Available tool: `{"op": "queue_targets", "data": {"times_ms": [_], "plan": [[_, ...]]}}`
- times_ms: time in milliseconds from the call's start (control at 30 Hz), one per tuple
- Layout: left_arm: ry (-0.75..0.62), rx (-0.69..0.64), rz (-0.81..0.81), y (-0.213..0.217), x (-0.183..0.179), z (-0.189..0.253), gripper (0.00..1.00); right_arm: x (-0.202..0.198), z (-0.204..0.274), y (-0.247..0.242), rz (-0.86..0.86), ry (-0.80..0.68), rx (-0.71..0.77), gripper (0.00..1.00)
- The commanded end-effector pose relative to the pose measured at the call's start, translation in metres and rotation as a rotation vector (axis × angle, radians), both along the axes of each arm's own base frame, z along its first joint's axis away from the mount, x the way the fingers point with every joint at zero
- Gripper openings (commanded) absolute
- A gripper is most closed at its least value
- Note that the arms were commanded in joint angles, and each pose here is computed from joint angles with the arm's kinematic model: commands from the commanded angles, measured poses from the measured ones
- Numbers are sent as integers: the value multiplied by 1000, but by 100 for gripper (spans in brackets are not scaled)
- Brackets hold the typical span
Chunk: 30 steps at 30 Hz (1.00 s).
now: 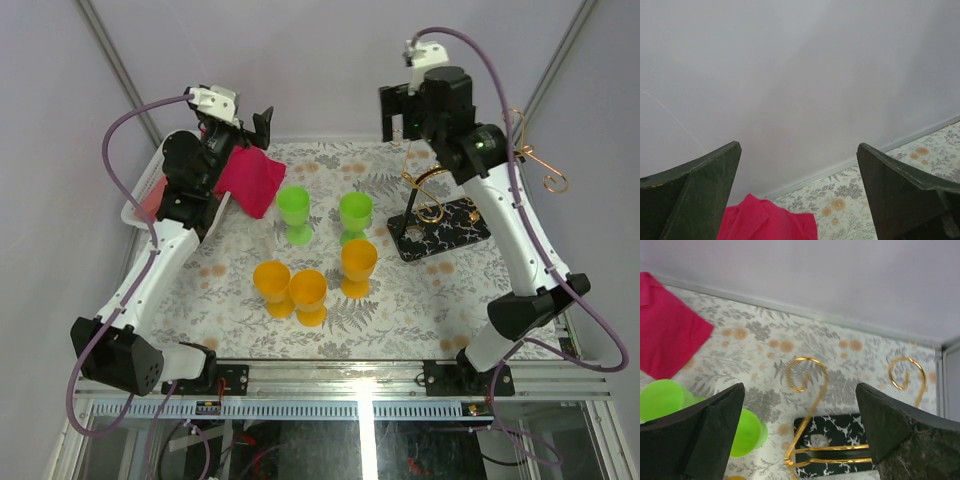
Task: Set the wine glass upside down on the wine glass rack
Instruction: Place the wine glass at the center of the board, then adjust the wine rack at the center of the board.
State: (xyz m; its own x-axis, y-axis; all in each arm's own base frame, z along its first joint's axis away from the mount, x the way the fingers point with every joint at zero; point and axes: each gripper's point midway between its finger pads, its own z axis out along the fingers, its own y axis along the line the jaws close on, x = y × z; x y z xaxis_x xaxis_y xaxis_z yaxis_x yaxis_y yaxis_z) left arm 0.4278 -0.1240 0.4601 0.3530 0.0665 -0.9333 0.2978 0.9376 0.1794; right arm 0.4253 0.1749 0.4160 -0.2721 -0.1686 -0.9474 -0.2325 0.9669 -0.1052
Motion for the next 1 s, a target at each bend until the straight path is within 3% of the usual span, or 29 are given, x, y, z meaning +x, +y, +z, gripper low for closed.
{"op": "queue_targets", "data": {"times_ms": [0, 167, 367, 500, 967], "plan": [[-52, -25, 55, 12, -2, 9, 100, 13, 2, -70, -148, 40, 228, 99], [-12, 2, 31, 4, 10, -6, 100, 40, -4, -122, -320, 89, 167, 99], [17, 30, 43, 4, 19, -19, 100, 38, -24, -198, -514, 187, 241, 99], [22, 35, 43, 4, 21, -25, 100, 33, -33, -237, -606, 174, 289, 99], [36, 63, 55, 6, 27, -32, 100, 38, -49, -256, -618, 197, 277, 99]]}}
